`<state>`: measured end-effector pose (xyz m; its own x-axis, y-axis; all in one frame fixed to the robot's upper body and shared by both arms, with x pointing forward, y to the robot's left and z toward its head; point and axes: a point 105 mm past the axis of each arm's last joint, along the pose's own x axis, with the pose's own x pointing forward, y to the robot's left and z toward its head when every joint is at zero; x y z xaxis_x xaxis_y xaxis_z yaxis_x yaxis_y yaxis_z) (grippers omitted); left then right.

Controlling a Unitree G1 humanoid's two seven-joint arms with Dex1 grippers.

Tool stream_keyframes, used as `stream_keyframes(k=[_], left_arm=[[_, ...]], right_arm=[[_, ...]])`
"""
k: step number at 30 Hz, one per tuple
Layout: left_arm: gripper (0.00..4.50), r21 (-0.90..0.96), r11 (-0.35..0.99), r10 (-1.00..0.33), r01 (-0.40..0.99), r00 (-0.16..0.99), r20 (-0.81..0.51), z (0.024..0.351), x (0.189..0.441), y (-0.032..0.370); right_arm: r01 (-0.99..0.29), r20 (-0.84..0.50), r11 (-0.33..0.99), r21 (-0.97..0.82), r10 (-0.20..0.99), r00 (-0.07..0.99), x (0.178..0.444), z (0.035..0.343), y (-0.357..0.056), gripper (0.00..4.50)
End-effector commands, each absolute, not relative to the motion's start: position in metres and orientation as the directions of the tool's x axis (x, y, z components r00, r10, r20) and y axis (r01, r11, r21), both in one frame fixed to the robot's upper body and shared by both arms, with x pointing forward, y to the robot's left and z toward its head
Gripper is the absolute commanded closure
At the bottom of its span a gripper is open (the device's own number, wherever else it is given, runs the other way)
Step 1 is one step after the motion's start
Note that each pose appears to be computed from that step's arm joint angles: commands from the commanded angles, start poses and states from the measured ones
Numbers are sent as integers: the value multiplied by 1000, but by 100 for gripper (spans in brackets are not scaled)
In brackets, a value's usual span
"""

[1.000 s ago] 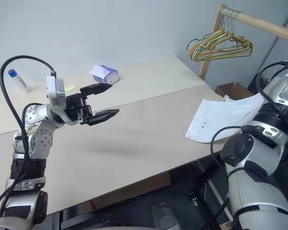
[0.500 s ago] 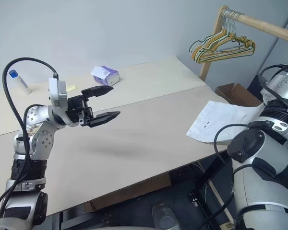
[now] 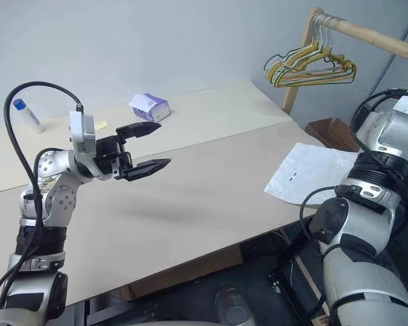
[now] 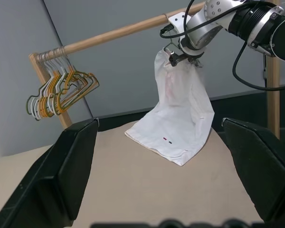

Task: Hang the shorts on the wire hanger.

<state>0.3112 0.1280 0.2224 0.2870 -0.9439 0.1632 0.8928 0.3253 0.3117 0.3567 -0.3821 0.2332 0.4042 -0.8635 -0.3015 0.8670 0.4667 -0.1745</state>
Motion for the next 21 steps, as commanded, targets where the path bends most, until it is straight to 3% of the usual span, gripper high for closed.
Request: stream_keyframes(k=[1, 6, 11, 13, 14, 16, 21], left_arm=[[0, 348, 328, -943, 878, 281, 181, 232, 309, 130], [0, 354, 342, -938, 870, 294, 184, 232, 309, 133], [0, 335, 385, -923, 860, 348, 166, 233, 312, 145], [0, 316, 430, -903, 846, 400, 159, 231, 316, 153], [0, 310, 460, -888, 832, 432, 158, 229, 318, 159], [0, 286, 518, -856, 806, 490, 168, 227, 319, 169], [0, 256, 616, -787, 745, 595, 164, 218, 313, 190]], right_arm=[[891, 32, 354, -285, -925, 378, 354, 285, -375, 2], [910, 425, 223, -348, -828, 365, 355, 334, -346, 2], [861, 579, 296, -414, -644, 500, 371, 351, -304, 2], [776, 572, 394, -492, -525, 630, 383, 348, -279, 2], [667, 519, 501, -552, -419, 745, 392, 339, -260, 2], [477, 450, 617, -626, -214, 867, 399, 325, -226, 2], [61, 243, 681, -729, 175, 954, 401, 281, -161, 2]])
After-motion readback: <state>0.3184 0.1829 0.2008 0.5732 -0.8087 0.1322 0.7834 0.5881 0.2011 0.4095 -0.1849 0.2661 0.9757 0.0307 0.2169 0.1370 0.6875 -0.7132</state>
